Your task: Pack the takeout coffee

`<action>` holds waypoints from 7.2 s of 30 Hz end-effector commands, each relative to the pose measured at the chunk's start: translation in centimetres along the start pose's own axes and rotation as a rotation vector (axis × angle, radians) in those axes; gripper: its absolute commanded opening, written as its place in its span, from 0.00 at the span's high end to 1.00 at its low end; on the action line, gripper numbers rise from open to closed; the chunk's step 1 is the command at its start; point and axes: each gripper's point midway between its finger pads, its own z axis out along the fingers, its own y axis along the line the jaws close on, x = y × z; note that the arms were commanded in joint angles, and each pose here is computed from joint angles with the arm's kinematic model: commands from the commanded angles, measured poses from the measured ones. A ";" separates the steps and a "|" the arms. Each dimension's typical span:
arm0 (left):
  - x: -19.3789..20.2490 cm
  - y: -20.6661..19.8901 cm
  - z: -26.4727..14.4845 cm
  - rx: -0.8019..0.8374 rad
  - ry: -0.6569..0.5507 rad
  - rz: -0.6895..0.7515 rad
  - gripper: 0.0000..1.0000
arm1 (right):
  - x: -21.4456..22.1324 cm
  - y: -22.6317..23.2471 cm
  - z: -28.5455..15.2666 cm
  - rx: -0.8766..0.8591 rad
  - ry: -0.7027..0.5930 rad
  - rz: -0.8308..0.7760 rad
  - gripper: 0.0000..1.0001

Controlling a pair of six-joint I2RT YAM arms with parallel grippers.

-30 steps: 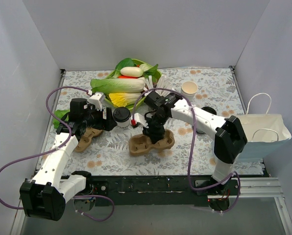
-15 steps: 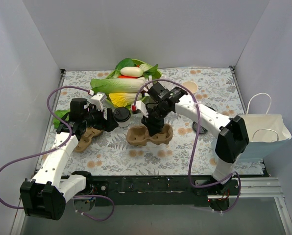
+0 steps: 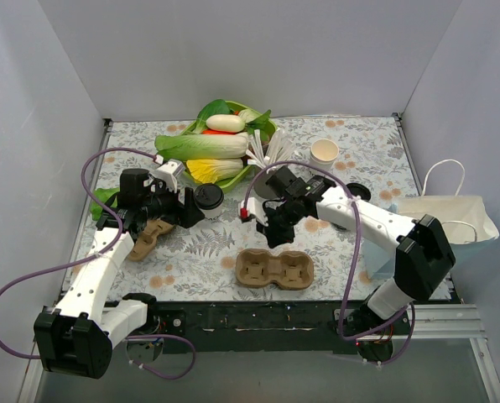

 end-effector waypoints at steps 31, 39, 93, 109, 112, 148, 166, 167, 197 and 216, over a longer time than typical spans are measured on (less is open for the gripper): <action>-0.9 -0.2 -0.8 -0.004 -0.012 0.024 0.26 | 2.5 3.0 2.8 0.057 0.052 0.045 0.39; -0.7 -0.2 -0.8 -0.007 -0.011 0.023 0.26 | 3.6 3.3 3.0 0.098 0.090 0.050 0.44; -1.0 -7.8 -0.7 0.464 -0.065 -0.075 0.22 | -6.3 -2.8 -8.3 -0.257 -0.444 0.525 0.99; -1.0 -9.3 1.8 0.505 -0.018 -0.168 0.24 | -5.5 -2.2 -7.8 -0.271 -0.457 0.625 0.99; -0.7 -9.1 2.3 0.483 -0.014 -0.162 0.25 | -5.9 -2.2 -8.0 -0.274 -0.473 0.619 0.99; -2.6 0.6 -6.4 0.027 0.146 0.502 0.29 | -3.0 -1.0 -7.4 0.044 -0.248 0.072 0.99; -15.5 13.0 -12.6 -0.218 -0.298 -0.147 0.27 | -17.3 0.3 6.9 -0.066 -0.243 -0.486 0.99; -15.7 12.5 -12.9 -0.215 -0.308 -0.134 0.26 | -19.3 -0.1 6.8 -0.042 -0.274 -0.497 0.99; -18.9 8.2 -17.0 -0.262 -0.419 -0.058 0.21 | -30.9 0.8 10.9 0.072 -0.507 -0.556 0.23; 2.9 14.0 -8.9 -0.131 0.338 0.459 0.28 | -16.4 1.1 -11.7 0.285 -0.477 -0.141 0.21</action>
